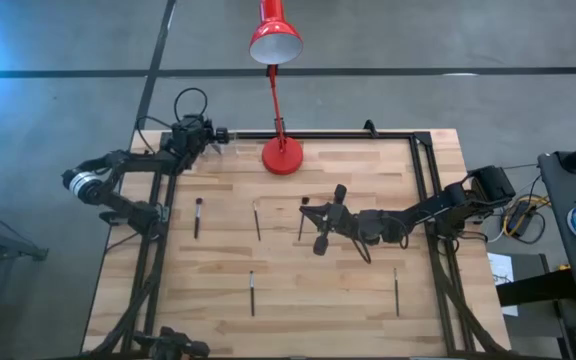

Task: Pick & Place Makeup Supplies
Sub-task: Put the makeup brush into the transparent organizer

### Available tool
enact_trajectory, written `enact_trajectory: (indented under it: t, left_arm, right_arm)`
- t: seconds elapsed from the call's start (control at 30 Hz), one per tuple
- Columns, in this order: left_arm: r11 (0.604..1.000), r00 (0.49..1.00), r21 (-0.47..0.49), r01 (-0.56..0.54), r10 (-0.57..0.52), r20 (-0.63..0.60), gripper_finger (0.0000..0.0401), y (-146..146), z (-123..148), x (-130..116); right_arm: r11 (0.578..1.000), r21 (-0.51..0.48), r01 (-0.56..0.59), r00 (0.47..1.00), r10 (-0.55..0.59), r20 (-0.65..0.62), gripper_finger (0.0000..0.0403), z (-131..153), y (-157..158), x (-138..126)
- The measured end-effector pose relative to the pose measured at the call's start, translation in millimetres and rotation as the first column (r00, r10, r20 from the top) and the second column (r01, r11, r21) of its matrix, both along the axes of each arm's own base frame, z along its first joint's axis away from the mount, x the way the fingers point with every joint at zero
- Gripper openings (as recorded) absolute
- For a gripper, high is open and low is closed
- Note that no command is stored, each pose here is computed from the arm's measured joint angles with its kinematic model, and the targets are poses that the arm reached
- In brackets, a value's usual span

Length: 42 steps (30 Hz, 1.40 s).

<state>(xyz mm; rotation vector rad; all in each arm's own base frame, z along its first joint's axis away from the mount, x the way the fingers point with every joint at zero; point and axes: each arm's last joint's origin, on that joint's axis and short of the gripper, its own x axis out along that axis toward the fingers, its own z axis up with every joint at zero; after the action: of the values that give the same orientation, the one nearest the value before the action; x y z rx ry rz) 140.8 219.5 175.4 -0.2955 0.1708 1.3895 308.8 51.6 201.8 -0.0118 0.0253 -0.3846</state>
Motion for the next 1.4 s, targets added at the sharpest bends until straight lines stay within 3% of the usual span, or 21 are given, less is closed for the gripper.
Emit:
enact_trajectory:
  t: [0.23,0.6,0.83,1.07,1.23,1.4]
  left_arm:
    - [0.999,1.0,-0.022,0.026,-0.026,0.014,0.0016,-4.2,4.6,-1.9]
    - [0.997,0.987,-0.034,0.072,-0.066,0.147,0.0023,-7.4,11.7,-1.6]
    - [0.996,0.986,-0.039,0.074,-0.068,0.15,0.0053,-7.6,11.4,-1.6]
    - [0.995,0.988,-0.017,0.094,-0.091,0.128,0.0058,-11.9,19.7,-4.3]
    - [0.963,0.957,0.016,0.268,-0.269,0.11,0.005,-25.1,34.9,-6.6]
    - [0.86,0.847,0.06,0.507,-0.51,0.15,0.0027,-60.2,30.7,-3.6]
  right_arm:
    - [1.0,0.0,0.0,1.0,0.0,0.0,0.0016,-0.1,0.0,0.0]
    - [1.0,0.0,0.0,1.0,0.0,-0.001,0.0016,-0.1,0.0,-0.1]
    - [1.0,-0.001,0.0,1.0,0.0,-0.003,0.0016,-0.3,0.0,-0.1]
    - [1.0,-0.003,0.0,1.0,0.0,-0.014,0.0016,-1.4,0.0,-0.1]
    - [1.0,-0.005,0.0,1.0,0.0,-0.024,0.0016,-2.5,0.0,-0.2]
    - [1.0,0.025,0.006,1.0,-0.006,-0.018,0.0016,-3.1,-0.8,-0.1]
